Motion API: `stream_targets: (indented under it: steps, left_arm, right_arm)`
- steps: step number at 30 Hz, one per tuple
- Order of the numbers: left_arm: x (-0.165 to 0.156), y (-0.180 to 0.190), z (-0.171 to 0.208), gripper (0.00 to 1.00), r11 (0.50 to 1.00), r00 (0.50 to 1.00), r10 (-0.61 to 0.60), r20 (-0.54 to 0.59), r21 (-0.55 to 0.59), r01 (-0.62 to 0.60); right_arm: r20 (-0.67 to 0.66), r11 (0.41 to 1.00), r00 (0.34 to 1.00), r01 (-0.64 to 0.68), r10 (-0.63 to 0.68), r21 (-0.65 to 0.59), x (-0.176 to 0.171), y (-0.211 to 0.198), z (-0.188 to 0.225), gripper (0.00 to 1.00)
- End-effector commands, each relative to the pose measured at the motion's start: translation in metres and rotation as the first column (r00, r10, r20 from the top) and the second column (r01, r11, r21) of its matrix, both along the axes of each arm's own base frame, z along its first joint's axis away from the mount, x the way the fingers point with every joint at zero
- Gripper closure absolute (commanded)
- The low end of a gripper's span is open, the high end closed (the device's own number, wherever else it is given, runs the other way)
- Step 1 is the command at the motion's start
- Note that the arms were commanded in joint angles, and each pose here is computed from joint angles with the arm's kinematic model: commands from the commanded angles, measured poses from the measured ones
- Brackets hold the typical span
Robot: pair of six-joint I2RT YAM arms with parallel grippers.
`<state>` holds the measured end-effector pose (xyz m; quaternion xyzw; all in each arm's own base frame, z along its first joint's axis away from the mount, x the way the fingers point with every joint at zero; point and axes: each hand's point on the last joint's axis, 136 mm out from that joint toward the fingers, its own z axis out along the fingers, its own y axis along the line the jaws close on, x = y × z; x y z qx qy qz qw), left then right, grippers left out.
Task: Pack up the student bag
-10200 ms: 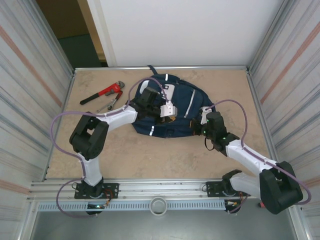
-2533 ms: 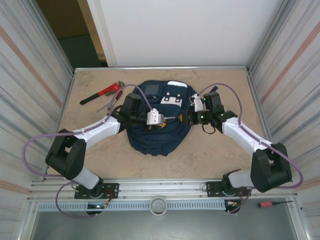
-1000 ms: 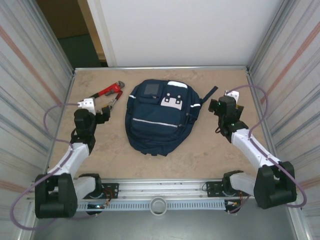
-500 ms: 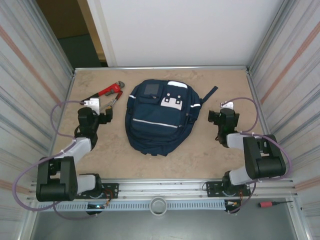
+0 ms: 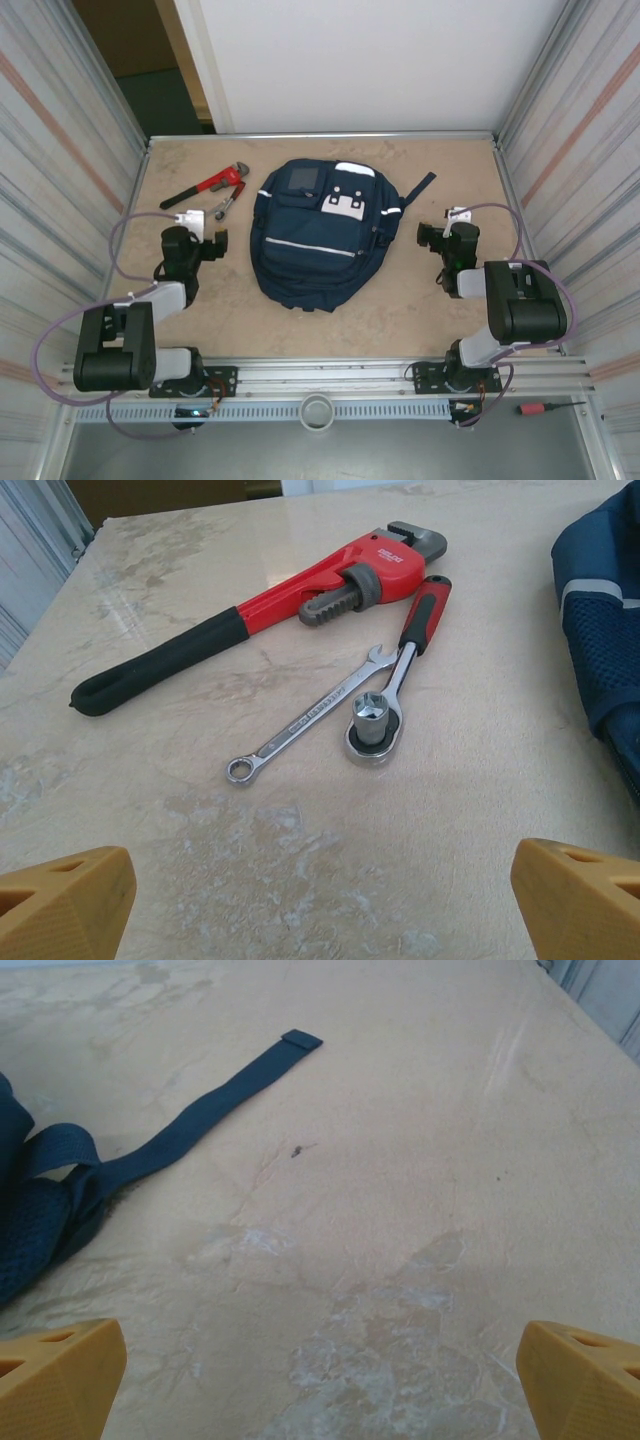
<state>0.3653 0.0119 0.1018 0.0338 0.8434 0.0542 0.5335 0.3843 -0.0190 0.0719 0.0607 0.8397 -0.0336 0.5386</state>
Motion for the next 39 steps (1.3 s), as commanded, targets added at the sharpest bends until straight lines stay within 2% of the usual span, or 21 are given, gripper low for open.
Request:
stream_targets:
  steps: [1,3,6,7,11,13,15,17,19,26,39]
  left_arm:
    - [0.008,-0.007,0.015,0.03,0.999,0.998,-0.046,0.048,0.018,0.045]
    - [0.005,-0.007,0.017,0.03,0.999,0.997,-0.05,0.059,-0.008,0.051]
    - [0.001,-0.007,0.024,0.04,0.978,0.989,-0.055,0.14,-0.191,0.081]
    - [0.002,-0.008,0.024,0.04,0.975,0.986,-0.057,0.156,-0.203,0.089]
    - [0.017,-0.017,0.006,0.03,0.973,0.986,-0.122,0.114,-0.182,0.141]
    - [0.028,-0.025,-0.007,0.02,0.979,0.986,-0.139,0.096,-0.137,0.151]
    - [0.03,-0.031,-0.011,0.01,0.986,0.991,-0.133,0.03,-0.101,0.136]
    - [0.032,-0.026,-0.01,0.01,0.99,0.993,-0.103,0.065,-0.093,0.109]
    - [0.03,-0.026,-0.012,0.01,0.989,0.994,-0.104,0.036,-0.1,0.107]
    - [0.03,-0.029,-0.011,0.01,0.993,0.994,-0.099,0.047,-0.065,0.102]
    - [0.03,-0.03,-0.011,0.01,0.992,0.994,-0.101,0.045,-0.065,0.104]
  right_arm:
    - [0.04,1.0,0.999,-0.006,0.005,0.016,0.008,0.0,0.012,0.01]
    - [0.034,1.0,0.999,-0.014,0.013,0.024,0.009,0.0,0.011,0.01]
    - [0.023,0.998,0.999,-0.037,0.035,0.056,0.01,0.0,0.01,0.01]
    - [0.022,0.998,0.999,-0.035,0.034,0.057,0.01,-0.001,0.01,0.01]
    - [0.023,0.998,0.999,-0.036,0.035,0.057,0.01,0.0,0.01,0.01]
    - [0.023,0.998,0.999,-0.035,0.034,0.057,0.01,-0.001,0.01,0.01]
    - [0.023,0.998,0.999,-0.035,0.034,0.057,0.01,-0.001,0.01,0.01]
    - [0.022,0.998,0.999,-0.034,0.033,0.057,0.01,-0.001,0.01,0.01]
    - [0.024,0.998,0.999,-0.035,0.033,0.056,0.01,-0.001,0.01,0.01]
    - [0.022,0.998,0.999,-0.035,0.033,0.056,0.011,-0.001,0.01,0.01]
    - [0.022,0.998,0.999,-0.034,0.033,0.057,0.01,-0.001,0.01,0.01]
